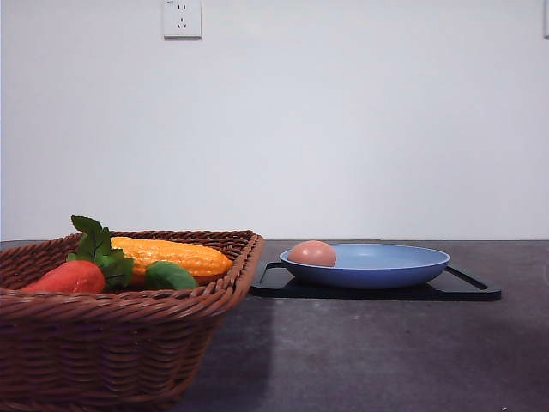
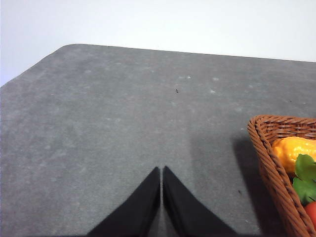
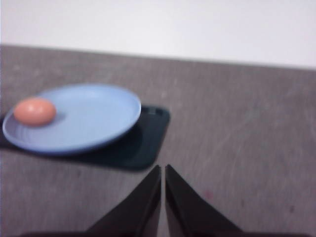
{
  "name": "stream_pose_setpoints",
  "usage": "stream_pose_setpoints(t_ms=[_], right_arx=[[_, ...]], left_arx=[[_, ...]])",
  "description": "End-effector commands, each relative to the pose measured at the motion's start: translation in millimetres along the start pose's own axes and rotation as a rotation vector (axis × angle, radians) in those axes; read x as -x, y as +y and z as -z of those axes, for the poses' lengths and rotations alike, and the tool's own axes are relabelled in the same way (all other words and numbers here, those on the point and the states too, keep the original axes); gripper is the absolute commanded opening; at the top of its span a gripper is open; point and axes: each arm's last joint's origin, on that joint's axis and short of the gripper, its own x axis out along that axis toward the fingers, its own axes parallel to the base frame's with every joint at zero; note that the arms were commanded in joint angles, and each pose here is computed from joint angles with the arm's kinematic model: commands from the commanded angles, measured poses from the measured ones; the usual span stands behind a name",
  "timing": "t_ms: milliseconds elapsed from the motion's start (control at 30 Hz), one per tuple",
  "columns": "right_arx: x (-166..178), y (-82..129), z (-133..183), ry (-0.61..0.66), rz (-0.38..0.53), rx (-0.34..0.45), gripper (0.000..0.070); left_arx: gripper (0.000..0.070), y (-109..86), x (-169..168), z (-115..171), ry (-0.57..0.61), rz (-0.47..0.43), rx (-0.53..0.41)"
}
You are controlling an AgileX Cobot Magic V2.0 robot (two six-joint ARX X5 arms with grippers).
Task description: Transfer egg from basket to plate and serve
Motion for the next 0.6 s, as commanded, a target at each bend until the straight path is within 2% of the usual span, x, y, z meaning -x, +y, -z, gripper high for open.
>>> stream_pose_setpoints(t_ms=[0,567], right_arx=[[-0.5,-0.2,2.7,0.012,0.002,-0.025,0.0000],[-0.5,-0.3,1.3,-0.002,0.005,-0.027,0.0000]], left_arx=[[0.0000,0.7,-2.5,9.2,0.031,-0.005,-0.003],[0.0000,0.7,-2.5,9.2,0.031,-0.005,-0.003]])
